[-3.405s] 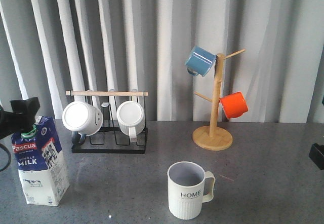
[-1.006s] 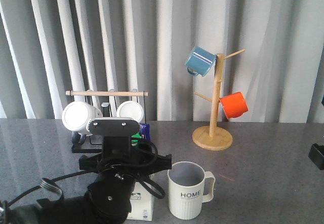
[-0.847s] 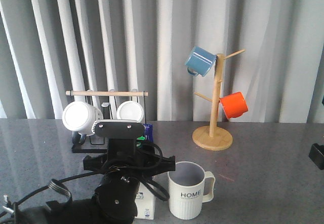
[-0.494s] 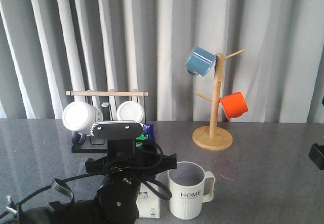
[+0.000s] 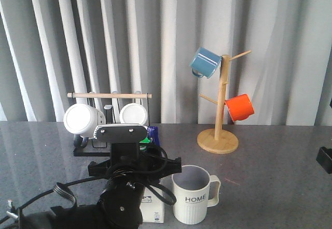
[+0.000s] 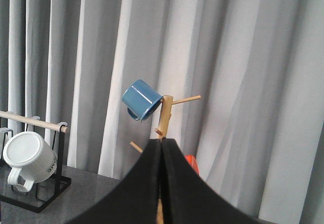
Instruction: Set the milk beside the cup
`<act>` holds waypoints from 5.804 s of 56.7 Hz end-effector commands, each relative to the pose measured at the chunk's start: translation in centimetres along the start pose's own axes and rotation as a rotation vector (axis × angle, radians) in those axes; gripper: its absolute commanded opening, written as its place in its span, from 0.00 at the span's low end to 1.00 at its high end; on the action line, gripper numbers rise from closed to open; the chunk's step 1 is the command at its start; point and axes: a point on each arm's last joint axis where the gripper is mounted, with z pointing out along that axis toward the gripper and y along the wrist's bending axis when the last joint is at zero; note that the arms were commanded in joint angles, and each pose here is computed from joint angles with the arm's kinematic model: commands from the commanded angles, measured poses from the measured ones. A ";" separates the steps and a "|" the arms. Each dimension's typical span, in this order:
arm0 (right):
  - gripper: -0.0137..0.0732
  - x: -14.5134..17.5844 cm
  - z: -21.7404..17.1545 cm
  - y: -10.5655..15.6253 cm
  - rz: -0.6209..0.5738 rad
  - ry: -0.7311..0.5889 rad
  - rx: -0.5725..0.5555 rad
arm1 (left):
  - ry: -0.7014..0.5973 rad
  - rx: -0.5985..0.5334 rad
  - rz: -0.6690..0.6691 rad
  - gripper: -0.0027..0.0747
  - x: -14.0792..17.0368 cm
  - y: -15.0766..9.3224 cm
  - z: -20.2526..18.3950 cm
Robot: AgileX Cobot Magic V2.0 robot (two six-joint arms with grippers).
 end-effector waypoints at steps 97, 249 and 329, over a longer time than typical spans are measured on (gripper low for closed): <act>0.15 -1.8 -0.2 -0.3 -0.001 -0.106 0.009 | -0.216 0.611 -0.022 0.02 -14.2 1.2 -14.6; 0.15 -0.8 -0.2 -0.4 0.008 -0.019 0.021 | -0.274 -0.119 0.079 0.03 8.9 22.8 -28.0; 0.15 15.8 -16.3 1.3 0.095 0.086 0.166 | -0.274 -0.119 0.079 0.03 8.9 22.8 -28.0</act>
